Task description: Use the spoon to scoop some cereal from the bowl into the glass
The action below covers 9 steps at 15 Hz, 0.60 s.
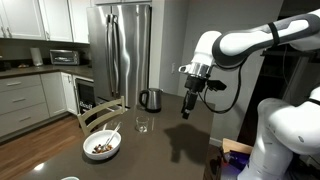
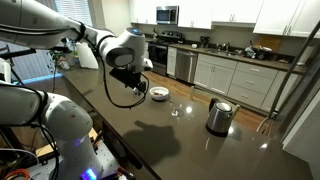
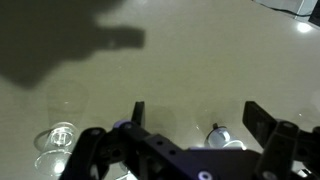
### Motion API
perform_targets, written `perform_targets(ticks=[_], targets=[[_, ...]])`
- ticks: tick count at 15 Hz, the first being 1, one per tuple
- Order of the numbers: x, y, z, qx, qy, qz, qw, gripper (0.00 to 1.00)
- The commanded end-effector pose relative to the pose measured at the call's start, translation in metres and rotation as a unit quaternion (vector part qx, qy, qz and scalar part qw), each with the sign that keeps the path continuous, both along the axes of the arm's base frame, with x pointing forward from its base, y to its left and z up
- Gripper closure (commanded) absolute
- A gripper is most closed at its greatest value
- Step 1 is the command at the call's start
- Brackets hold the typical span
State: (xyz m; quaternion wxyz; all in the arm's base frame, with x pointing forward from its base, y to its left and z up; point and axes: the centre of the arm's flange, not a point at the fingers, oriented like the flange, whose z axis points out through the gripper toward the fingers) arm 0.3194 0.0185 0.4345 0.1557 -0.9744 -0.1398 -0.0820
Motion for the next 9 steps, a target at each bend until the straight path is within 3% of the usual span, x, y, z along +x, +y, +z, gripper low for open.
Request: perform_targets(ticks=[1,5,9], targets=[[0.054,0.002,-0.002,0.010,0.016,0.008,0.9998,0.00],[0.121,0.011,-0.008,0.021,0.054,0.027,0.9980,0.00],[0.183,0.020,-0.016,0.039,0.061,0.047,0.9963,0.00]])
